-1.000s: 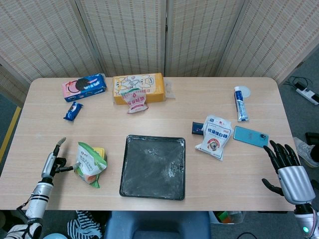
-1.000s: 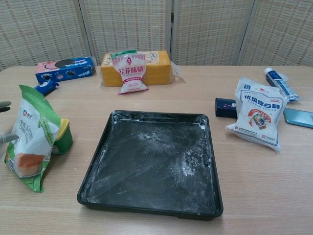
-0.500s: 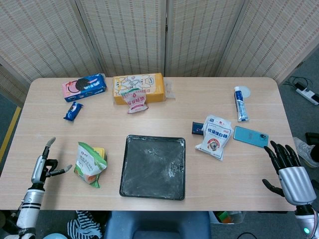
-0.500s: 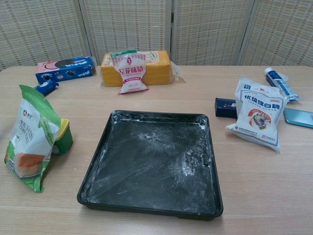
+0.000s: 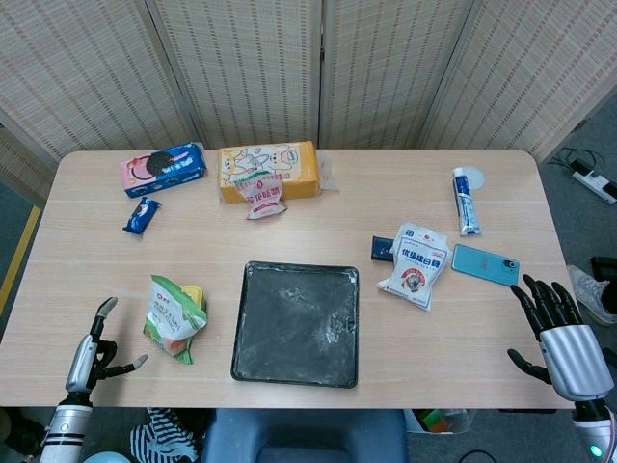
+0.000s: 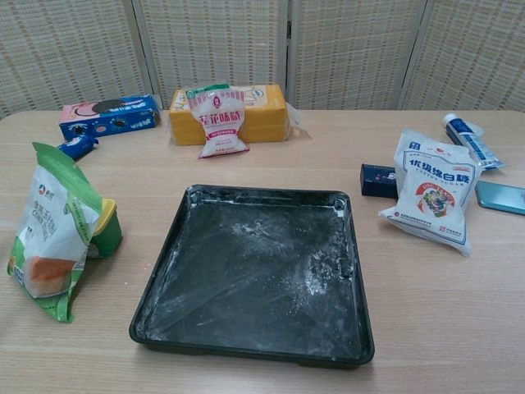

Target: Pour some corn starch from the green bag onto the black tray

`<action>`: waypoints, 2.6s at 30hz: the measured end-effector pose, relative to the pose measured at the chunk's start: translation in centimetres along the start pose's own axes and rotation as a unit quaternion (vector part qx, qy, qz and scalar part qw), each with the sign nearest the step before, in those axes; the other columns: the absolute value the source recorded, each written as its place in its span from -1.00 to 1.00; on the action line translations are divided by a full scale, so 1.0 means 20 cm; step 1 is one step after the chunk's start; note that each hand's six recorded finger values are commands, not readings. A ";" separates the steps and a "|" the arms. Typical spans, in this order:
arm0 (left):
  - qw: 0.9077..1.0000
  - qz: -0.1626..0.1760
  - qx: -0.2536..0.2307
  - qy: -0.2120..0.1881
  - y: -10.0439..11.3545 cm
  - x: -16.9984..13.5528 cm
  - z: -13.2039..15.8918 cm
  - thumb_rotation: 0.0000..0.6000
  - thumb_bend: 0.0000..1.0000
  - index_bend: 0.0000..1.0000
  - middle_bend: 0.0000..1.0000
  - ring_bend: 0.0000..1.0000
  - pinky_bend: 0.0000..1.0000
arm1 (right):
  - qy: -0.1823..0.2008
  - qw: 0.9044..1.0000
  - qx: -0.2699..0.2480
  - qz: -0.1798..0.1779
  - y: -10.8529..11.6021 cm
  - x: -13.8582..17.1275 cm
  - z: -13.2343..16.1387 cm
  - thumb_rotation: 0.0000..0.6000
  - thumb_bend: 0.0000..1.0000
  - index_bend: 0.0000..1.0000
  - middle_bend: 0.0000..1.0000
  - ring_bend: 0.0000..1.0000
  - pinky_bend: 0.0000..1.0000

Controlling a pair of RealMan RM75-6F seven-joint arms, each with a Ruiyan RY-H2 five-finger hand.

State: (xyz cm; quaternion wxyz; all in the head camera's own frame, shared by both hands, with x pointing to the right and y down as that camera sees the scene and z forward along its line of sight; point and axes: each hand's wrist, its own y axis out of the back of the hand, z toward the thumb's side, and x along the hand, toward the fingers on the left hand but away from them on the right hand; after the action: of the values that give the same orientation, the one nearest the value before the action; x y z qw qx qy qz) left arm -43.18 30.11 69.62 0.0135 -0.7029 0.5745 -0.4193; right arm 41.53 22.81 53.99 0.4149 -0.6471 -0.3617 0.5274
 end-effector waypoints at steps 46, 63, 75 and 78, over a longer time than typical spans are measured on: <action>0.994 0.021 0.058 0.089 -0.32 -0.05 0.02 1.00 -0.73 -1.00 -1.00 0.89 1.00 | 0.018 0.999 -0.021 -0.016 0.08 0.05 0.00 1.00 -0.58 -1.00 -1.00 -1.00 -1.00; 0.994 -0.004 0.048 0.098 -0.40 -0.01 0.12 1.00 -0.74 -1.00 -1.00 0.88 1.00 | 0.019 0.999 -0.021 -0.018 0.09 0.05 0.00 1.00 -0.58 -1.00 -1.00 -1.00 -1.00; 0.992 -0.005 0.072 0.105 -0.41 0.03 0.10 1.00 -0.74 -1.00 -1.00 0.88 1.00 | 0.017 0.999 -0.022 -0.022 0.10 0.06 -0.01 1.00 -0.58 -1.00 -1.00 -1.00 -1.00; 0.992 0.000 0.075 0.105 -0.40 0.05 0.08 1.00 -0.74 -1.00 -1.00 0.89 1.00 | 0.017 0.999 -0.022 -0.020 0.10 0.06 -0.01 1.00 -0.58 -1.00 -1.00 -1.00 -1.00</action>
State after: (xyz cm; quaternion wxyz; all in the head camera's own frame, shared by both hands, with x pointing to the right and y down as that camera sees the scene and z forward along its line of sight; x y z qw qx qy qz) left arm -35.76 31.23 73.19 0.0061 -0.6519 0.5394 -0.5329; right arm 42.00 23.18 51.77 0.4178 -0.6574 -0.3790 0.4997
